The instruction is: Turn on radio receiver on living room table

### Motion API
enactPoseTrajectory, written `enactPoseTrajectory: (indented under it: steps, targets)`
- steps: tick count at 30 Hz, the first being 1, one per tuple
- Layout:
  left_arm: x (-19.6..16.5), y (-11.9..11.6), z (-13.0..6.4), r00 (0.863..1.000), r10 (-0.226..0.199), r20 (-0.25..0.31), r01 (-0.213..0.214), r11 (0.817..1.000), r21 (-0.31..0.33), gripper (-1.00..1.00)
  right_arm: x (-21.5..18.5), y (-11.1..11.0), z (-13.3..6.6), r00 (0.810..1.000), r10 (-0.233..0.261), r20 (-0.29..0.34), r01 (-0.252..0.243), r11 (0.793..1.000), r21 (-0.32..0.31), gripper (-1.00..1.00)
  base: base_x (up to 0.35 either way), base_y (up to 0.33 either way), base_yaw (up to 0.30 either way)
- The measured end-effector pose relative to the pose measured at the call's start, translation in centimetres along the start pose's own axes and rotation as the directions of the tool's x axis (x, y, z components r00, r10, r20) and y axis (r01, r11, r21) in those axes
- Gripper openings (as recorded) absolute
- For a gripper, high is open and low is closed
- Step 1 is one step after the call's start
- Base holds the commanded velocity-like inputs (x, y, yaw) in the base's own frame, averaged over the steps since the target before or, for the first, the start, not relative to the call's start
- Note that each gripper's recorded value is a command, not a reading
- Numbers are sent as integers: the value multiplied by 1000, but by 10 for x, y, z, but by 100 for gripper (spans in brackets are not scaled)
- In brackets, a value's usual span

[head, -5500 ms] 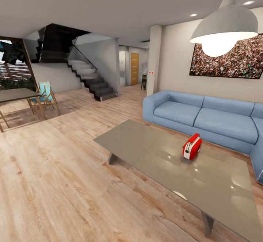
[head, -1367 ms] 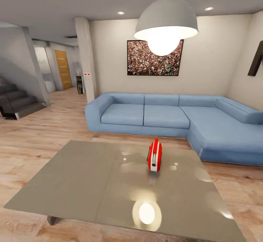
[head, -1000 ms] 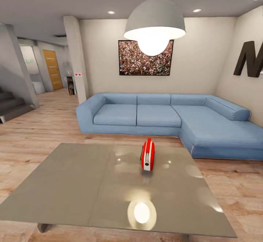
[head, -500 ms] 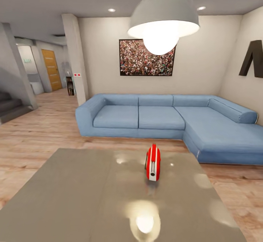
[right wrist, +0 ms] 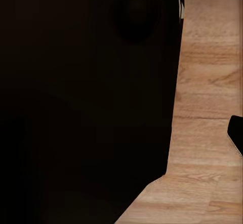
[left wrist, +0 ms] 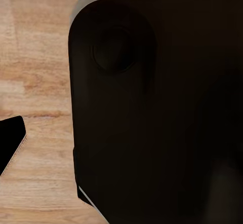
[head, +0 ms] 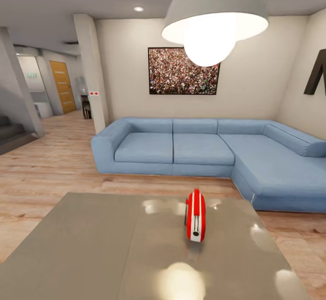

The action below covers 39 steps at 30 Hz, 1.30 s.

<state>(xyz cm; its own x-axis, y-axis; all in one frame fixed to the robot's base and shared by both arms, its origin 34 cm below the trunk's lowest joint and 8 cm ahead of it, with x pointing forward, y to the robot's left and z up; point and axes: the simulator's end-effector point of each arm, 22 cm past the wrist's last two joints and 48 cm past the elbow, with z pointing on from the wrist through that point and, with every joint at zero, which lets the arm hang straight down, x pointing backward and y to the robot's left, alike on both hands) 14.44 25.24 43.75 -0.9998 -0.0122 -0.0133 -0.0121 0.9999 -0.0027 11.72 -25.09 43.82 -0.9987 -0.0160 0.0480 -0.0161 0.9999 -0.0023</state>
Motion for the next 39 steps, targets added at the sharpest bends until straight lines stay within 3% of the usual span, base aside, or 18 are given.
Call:
enactPoseTrajectory:
  steps: [29, 39]
  targets:
    - [0, 0, 0, 1000, 2, 2, -2, 1000, -1, 100, 0, 0, 0, 1000, 4, 1, -4, 1000, 1, 100, 170, 0, 0]
    - [0, 0, 0, 1000, 2, 1, -2, 1000, -1, 100, 0, 0, 0, 1000, 11, 1, -11, 1000, 2, 100, 5, 0, -218]
